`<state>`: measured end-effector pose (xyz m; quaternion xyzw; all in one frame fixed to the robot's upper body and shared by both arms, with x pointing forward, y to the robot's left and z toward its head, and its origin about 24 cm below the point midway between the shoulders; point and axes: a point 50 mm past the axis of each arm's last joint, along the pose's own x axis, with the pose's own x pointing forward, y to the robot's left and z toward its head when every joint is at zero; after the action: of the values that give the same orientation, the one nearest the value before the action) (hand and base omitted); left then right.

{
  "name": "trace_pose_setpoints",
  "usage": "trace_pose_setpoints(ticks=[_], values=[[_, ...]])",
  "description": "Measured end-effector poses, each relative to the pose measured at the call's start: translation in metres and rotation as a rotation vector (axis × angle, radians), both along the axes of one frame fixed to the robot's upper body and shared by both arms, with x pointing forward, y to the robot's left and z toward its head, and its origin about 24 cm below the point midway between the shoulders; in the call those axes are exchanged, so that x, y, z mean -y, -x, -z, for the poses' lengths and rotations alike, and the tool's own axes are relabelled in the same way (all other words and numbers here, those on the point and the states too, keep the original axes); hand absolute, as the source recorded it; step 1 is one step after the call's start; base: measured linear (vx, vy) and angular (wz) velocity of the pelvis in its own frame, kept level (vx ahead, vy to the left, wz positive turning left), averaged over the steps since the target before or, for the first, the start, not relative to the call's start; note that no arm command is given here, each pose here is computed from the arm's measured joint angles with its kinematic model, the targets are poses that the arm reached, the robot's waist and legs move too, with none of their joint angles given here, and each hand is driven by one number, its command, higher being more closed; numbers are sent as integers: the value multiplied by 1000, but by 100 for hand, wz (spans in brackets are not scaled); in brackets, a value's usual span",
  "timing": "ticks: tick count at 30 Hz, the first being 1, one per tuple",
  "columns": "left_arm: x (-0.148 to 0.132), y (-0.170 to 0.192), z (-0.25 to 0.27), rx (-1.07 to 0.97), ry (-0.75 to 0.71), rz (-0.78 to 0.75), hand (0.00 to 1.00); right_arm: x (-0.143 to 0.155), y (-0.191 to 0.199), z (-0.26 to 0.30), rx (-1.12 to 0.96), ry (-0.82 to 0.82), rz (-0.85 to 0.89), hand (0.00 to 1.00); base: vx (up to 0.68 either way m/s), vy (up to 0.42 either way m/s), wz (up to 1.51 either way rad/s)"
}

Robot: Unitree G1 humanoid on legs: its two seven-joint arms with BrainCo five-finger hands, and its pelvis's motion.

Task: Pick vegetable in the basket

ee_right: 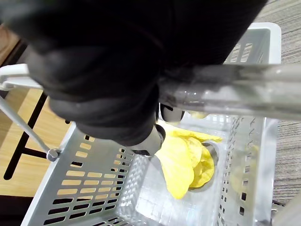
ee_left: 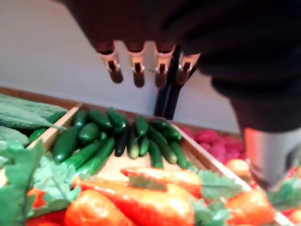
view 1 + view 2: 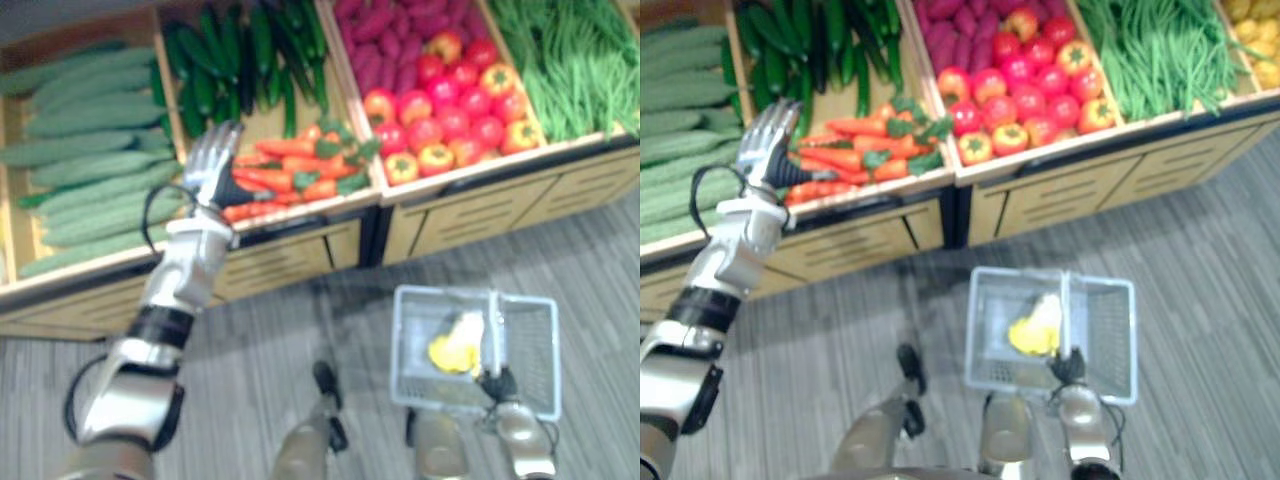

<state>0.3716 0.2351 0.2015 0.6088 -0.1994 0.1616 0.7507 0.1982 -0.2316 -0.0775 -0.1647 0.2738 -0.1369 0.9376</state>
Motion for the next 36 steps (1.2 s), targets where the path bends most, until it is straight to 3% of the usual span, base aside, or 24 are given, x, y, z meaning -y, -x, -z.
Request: trace_pose_setpoints(ticks=[15,16,28,36], values=[[-16,-22,-36,-4,-8,-141,0,-19,-34,-24,170,-37,-30,100,49,-32,-5],[-16,-22,-39,4,-8,-143,100,-20,-35,-25,177,-37,-33,100,21,-37,-10],[-17,-21,-71,119,3,-156,100,-38,-48,-41,263,-54,-107,100,22,-18,-12],[-8,-25,-59,70,-40,-154,100,-36,-35,-38,260,-65,-100,100,58,-12,1]])
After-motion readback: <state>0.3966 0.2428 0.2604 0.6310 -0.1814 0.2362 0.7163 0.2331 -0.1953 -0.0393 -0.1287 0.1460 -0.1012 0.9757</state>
